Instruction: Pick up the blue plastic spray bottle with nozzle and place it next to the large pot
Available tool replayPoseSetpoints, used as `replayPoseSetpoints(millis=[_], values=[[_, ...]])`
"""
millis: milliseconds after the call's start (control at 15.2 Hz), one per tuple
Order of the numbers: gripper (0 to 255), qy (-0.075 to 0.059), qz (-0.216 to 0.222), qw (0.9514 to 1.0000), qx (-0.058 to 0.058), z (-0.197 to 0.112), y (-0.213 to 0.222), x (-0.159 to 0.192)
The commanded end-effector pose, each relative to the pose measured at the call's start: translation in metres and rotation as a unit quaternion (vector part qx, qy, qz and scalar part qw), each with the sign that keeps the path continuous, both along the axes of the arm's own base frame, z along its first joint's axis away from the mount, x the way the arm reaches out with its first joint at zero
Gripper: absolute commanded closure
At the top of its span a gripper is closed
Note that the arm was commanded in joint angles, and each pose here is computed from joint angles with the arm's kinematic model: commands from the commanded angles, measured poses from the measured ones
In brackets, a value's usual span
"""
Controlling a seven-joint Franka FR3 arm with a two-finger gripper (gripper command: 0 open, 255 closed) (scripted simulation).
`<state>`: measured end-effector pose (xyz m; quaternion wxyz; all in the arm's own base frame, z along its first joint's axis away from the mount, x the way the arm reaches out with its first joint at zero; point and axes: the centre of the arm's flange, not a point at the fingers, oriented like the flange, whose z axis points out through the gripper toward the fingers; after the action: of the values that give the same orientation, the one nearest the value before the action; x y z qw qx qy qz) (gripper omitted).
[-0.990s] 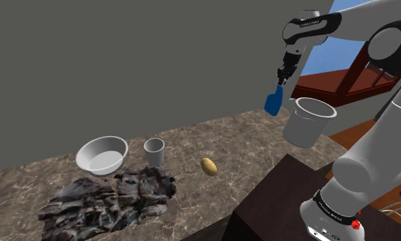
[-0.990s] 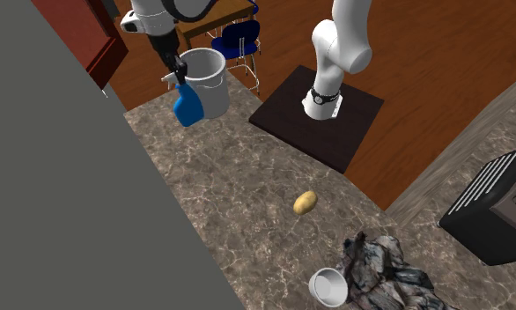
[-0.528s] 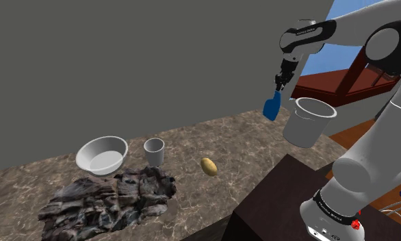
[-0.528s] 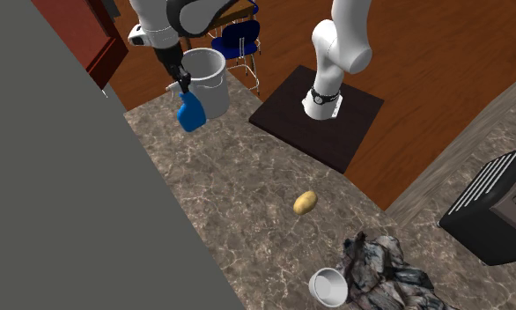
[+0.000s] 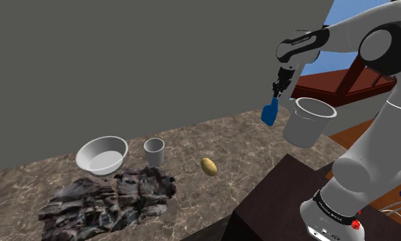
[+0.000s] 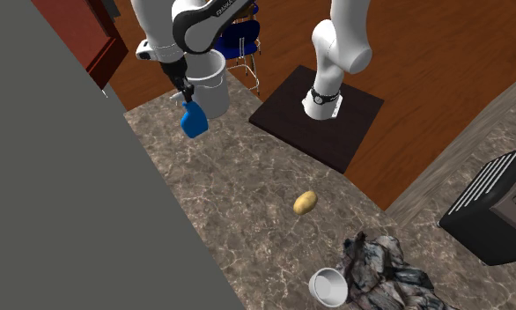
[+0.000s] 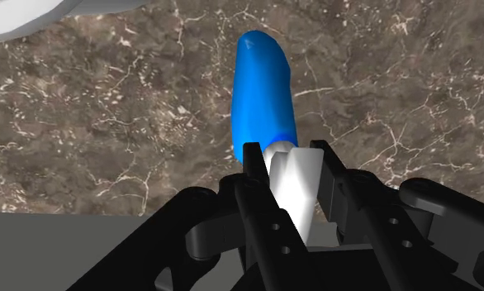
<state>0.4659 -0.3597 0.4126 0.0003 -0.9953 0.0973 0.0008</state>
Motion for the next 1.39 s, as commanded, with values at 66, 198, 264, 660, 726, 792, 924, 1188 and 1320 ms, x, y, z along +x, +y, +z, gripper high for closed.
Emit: replayPoseSetpoints(millis=[66,198,264,660,726,792,924,1188,1320], values=[[255,0.000,0.000,1.0000,0.000,-0.015,0.000,0.000],[255,0.000,0.000,1.0000,0.000,-0.026,0.000,0.000],[255,0.000,0.000,1.0000,0.000,-0.031,0.000,0.000],[255,0.000,0.000,1.0000,0.000,-0.051,0.000,0.000],[255,0.000,0.000,1.0000,0.000,-0.051,0.000,0.000],[255,0.000,0.000,1.0000,0.000,-0.051,0.000,0.000],[255,0.000,0.000,1.0000,0.000,-0.051,0.000,0.000],[0,0.000,0.000,1.0000,0.000,-0.051,0.000,0.000],[0,0.000,0.000,1.0000,0.000,-0.051,0.000,0.000]])
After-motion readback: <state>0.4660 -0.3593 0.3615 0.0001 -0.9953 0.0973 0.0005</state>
